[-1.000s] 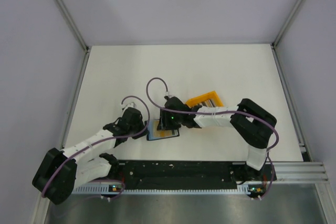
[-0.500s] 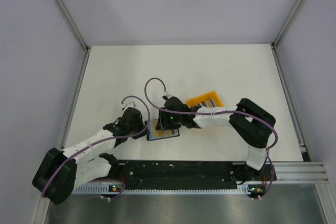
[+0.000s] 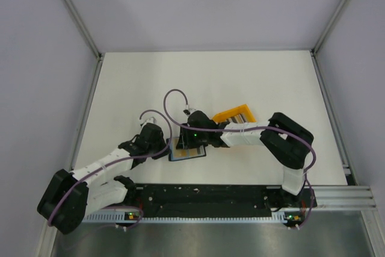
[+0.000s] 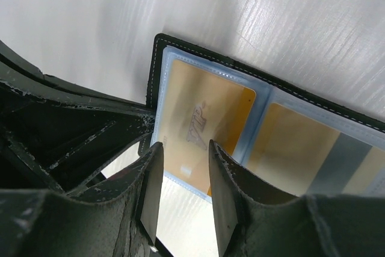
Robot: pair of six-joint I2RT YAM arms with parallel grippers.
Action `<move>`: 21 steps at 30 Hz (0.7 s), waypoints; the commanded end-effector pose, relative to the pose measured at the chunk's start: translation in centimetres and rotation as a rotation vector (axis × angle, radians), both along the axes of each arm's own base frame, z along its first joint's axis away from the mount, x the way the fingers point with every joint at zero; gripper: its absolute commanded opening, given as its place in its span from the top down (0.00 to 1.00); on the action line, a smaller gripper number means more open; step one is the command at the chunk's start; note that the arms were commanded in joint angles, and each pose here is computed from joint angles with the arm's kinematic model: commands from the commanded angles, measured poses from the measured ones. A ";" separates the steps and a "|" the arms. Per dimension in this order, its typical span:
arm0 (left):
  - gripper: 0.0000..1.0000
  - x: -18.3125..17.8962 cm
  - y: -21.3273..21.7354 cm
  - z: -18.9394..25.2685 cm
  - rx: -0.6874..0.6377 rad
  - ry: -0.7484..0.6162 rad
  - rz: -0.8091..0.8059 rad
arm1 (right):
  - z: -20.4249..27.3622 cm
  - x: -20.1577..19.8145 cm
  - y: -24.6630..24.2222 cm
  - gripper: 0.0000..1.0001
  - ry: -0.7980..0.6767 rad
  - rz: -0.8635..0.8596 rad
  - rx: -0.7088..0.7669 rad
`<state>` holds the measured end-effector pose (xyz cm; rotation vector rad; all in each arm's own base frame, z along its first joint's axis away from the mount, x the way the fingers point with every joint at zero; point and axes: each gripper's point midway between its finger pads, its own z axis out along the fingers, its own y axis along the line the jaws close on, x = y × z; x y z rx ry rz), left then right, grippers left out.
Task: Put the credit cards into the card holder
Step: Insert the credit card into the card holder.
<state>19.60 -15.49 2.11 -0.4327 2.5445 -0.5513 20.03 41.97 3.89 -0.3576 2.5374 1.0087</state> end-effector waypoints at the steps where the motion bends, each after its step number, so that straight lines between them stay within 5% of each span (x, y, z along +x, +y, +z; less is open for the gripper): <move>1: 1.00 -0.3 0.5 -0.5 0.031 0.014 -0.011 | 2.4 0.8 0.7 0.64 -0.079 -0.018 0.036; 21: 1.00 -0.3 0.3 -0.4 0.022 0.014 -0.014 | 0.6 0.0 0.7 0.62 -0.013 -0.014 0.007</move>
